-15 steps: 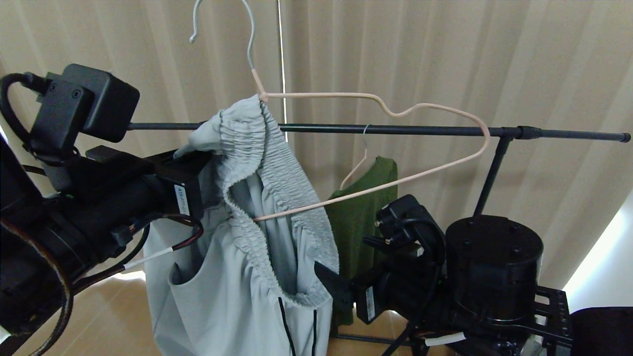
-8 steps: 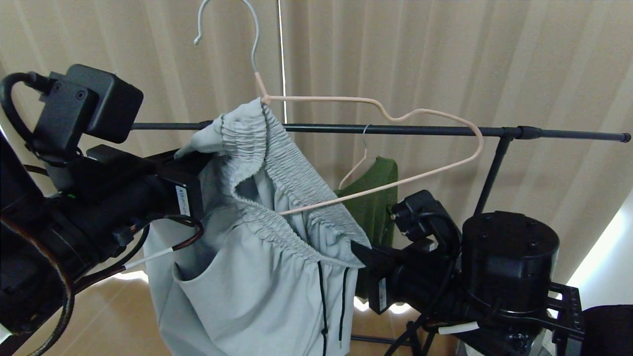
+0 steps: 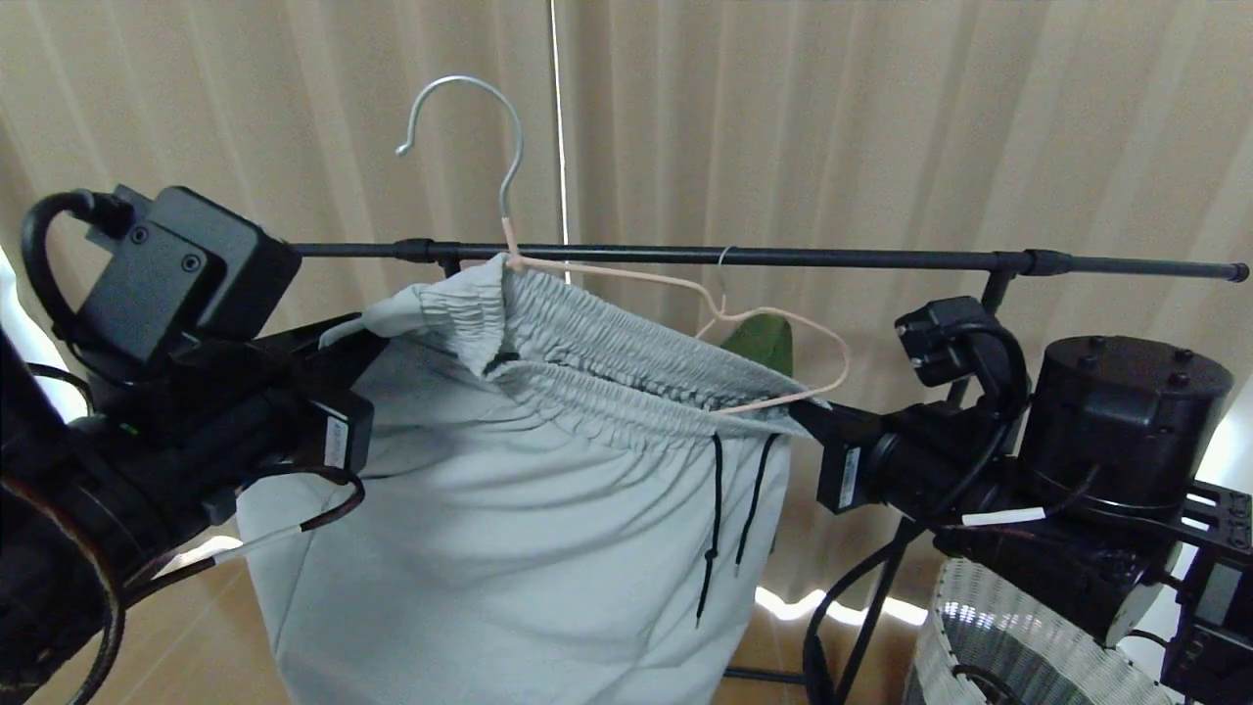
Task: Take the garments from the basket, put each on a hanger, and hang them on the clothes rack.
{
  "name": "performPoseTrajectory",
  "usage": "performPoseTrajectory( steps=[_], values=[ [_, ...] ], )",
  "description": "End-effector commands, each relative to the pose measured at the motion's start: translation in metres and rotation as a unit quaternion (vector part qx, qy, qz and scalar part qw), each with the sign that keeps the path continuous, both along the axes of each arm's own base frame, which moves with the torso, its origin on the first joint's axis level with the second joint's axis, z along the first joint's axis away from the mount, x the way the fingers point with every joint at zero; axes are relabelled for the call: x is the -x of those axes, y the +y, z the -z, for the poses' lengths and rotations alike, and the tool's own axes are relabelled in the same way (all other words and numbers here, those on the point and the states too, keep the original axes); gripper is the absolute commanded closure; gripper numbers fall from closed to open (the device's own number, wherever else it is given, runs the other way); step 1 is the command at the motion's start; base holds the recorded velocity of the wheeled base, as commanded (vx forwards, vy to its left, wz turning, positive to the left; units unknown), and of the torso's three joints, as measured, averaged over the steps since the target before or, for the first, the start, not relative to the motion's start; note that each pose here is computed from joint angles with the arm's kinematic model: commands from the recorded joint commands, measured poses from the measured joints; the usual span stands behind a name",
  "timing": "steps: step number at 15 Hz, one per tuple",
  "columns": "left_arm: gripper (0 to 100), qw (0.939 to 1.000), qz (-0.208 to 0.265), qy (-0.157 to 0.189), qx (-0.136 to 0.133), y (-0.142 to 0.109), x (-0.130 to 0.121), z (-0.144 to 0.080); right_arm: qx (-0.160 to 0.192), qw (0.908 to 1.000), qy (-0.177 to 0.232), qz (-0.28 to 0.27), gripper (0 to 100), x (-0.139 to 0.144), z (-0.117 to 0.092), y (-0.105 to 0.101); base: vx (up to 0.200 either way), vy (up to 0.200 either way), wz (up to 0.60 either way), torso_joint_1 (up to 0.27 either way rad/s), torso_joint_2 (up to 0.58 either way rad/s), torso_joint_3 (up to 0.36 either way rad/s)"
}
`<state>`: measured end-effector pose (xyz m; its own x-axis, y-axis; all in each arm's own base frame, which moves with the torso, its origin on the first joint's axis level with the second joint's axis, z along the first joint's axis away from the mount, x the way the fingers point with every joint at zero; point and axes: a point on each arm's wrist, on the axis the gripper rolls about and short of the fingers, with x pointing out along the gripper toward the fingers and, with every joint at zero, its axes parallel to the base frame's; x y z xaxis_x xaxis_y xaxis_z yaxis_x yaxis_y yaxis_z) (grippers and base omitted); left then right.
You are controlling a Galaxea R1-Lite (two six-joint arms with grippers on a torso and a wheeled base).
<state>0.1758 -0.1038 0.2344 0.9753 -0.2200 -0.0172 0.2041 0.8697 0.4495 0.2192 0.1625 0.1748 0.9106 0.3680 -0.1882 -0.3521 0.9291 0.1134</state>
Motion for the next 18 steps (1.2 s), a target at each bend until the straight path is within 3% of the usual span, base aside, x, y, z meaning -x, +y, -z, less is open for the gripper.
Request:
performPoseTrajectory(
  steps=[1,6,11,15,18],
  values=[
    [100,0.9997,-0.001,0.006,-0.025,0.003,0.004,0.008,-0.006,0.9998,-0.01,0.017,100,-0.001,-0.007,-0.011,0.0,0.0,0.0,0.0,0.0,0.0],
    [100,0.9939,-0.031,0.005,-0.106,0.018,0.005,0.017,-0.01,0.9995,-0.018,0.023,100,-0.001,-0.012,-0.016,0.0,0.0,0.0,0.0,0.0,0.0],
    [100,0.9911,-0.036,0.025,-0.126,0.022,0.005,0.03,-0.011,0.9995,-0.02,0.021,100,0.001,-0.014,-0.017,0.0,0.0,0.0,0.0,0.0,0.0],
    [100,0.9856,-0.074,0.049,-0.144,0.017,-0.008,0.039,-0.011,0.9965,-0.007,-0.083,100,0.034,-0.012,0.007,0.0,0.0,0.0,0.0,0.0,0.0],
    [100,0.9865,-0.094,0.06,-0.12,0.015,-0.012,0.042,0.011,0.9899,0.023,-0.139,100,0.059,0.01,0.021,0.0,0.0,0.0,0.0,0.0,0.0]
  ],
)
